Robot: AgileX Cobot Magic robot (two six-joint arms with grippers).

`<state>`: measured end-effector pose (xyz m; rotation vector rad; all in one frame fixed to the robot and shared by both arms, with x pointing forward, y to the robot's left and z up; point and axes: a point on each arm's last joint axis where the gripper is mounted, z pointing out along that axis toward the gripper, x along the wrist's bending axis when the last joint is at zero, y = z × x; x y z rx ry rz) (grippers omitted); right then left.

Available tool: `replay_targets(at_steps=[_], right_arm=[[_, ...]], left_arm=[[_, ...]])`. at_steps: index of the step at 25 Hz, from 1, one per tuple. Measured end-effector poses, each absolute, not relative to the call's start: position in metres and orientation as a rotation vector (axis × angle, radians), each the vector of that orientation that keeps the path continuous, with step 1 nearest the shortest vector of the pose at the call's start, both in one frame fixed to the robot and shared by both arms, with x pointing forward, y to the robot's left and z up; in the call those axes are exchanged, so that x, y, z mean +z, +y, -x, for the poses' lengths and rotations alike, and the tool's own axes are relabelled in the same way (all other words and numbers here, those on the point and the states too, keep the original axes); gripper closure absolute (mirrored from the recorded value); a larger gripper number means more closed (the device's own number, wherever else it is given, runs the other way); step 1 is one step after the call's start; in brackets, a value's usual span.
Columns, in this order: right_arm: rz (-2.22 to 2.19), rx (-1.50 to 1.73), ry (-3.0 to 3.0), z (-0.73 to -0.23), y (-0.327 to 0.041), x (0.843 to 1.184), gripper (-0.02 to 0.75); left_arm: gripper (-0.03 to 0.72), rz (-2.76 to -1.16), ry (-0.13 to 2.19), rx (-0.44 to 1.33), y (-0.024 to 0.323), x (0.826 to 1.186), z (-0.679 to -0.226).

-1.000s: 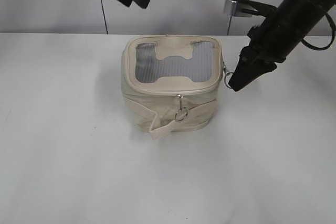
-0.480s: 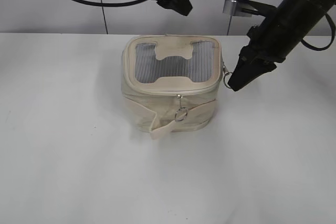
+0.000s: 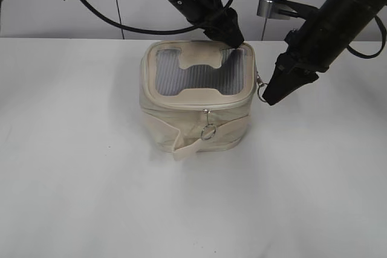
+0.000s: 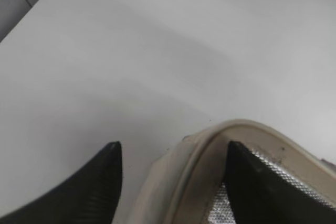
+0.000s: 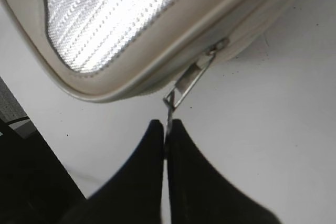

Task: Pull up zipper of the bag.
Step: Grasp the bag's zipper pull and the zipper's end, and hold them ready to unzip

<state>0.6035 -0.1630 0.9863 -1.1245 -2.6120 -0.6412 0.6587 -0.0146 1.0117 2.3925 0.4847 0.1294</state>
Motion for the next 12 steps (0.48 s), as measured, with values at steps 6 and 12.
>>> replay_targets(at_steps=[6,12], right_arm=[[1.125,-0.641,-2.612,-0.603,-0.163,0.986,0.729],[1.122,-0.637,-2.611,-0.603,-0.163,0.986,0.729]], left_arm=[[0.192,-2.4,0.491,0.103,-0.017,1.0,-0.661],[0.239,-2.434,0.489,-0.01,-0.018,0.99,-0.656]])
